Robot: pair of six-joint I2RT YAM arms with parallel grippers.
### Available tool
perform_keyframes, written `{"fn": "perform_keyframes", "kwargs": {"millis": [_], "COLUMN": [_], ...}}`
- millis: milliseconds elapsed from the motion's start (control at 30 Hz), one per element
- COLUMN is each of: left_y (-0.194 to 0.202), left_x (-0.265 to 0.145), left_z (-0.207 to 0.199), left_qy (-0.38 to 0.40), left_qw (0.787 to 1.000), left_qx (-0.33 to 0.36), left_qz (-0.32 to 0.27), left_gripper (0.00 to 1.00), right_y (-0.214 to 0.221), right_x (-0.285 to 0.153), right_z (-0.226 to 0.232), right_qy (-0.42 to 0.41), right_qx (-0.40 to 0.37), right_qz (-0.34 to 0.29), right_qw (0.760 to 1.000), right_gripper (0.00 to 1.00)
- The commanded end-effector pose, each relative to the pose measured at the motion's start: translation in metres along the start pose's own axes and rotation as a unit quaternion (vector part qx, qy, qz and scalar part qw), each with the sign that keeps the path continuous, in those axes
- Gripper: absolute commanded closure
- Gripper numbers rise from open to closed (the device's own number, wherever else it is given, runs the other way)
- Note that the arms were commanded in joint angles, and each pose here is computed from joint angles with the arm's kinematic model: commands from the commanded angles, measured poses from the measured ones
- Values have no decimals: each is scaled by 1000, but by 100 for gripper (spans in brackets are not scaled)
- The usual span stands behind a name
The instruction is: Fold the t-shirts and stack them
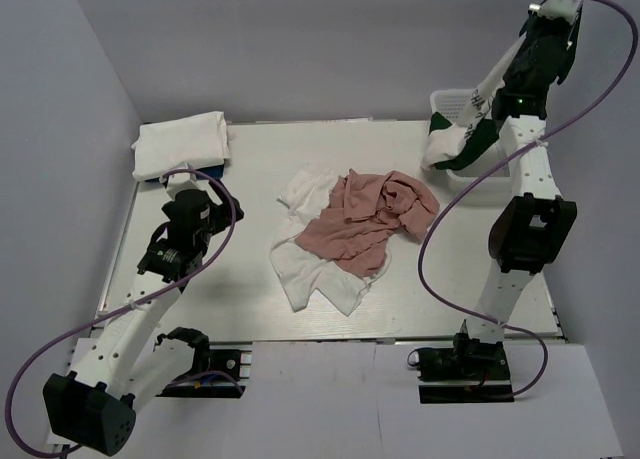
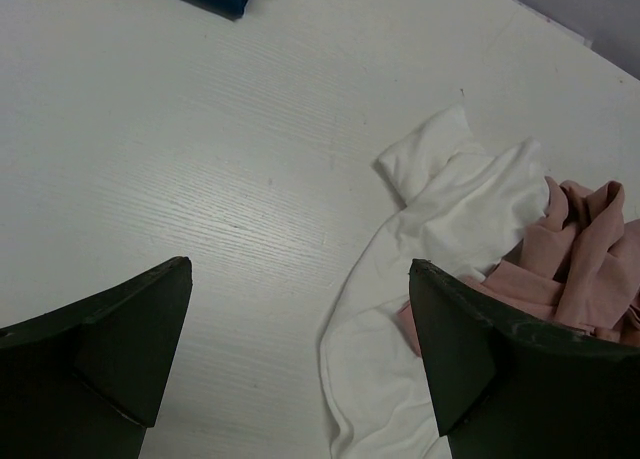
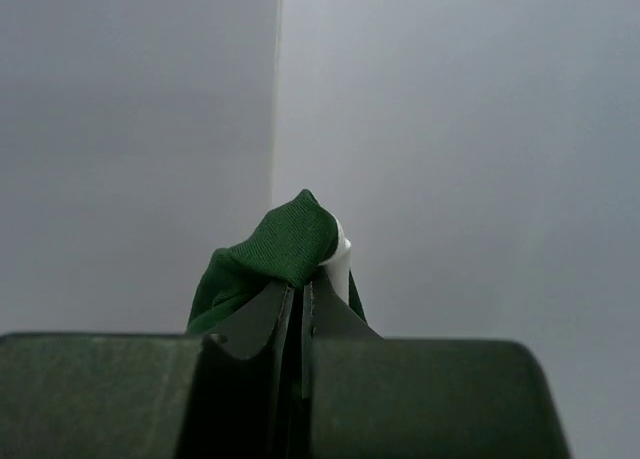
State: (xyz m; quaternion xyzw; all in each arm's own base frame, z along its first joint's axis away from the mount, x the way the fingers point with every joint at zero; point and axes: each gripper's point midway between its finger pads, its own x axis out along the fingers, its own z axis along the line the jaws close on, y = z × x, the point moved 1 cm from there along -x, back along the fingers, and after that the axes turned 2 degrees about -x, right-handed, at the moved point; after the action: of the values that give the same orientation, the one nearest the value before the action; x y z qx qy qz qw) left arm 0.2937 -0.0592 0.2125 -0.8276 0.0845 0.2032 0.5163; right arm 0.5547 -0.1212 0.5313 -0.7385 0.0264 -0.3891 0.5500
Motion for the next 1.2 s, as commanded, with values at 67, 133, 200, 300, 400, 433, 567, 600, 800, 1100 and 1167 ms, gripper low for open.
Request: {"fn": "perform_keyframes", "kwargs": {"millis": [67, 133, 200, 300, 400, 433, 567, 600, 800, 1100, 1167], "left_y": [2, 2, -1, -3, -2, -2, 5, 9, 9, 6, 7], "left_x": [-2, -2, -3, -4, -4, -4, -2, -2, 1, 0, -1], "left_z": [6, 6, 4, 4, 2, 2, 5, 6, 5, 7, 9], "left_qy": [-18, -18, -16, -16, -15, -15, -20, -19, -19, -27, -30], "left_qw": [1000, 1000, 1000, 1000, 1000, 1000, 1000, 1000, 1000, 1000, 999], "left_qx": [-4, -4, -6, -6, -4, -4, -10, -9, -9, -8, -6], "left_qz": [3, 3, 0, 0, 6, 6, 13, 19, 19, 13, 17], "left_gripper": [1, 1, 1, 1, 1, 1, 1, 1, 1, 1, 1], "right_y": [75, 138, 196, 231, 215, 208, 195, 196, 223, 254, 253], "right_x": [-19, -44, -75, -107, -127, -136, -177, -185, -253, -281, -279], "right_z": [18, 39, 54, 79, 100, 102, 121, 123, 120, 114, 116], "right_qy": [-41, -72, -107, -168, -248, -270, -375, -391, -489, -461, -452], "right_qx": [-24, -15, -14, 14, 37, 42, 78, 76, -31, -90, -78], "right_qz": [58, 145, 252, 333, 355, 365, 386, 392, 442, 492, 494], "right_qw": [997, 987, 962, 928, 901, 890, 839, 829, 751, 733, 739], "right_gripper": [100, 100, 86, 10, 10, 10, 10, 10, 10, 37, 65]}}
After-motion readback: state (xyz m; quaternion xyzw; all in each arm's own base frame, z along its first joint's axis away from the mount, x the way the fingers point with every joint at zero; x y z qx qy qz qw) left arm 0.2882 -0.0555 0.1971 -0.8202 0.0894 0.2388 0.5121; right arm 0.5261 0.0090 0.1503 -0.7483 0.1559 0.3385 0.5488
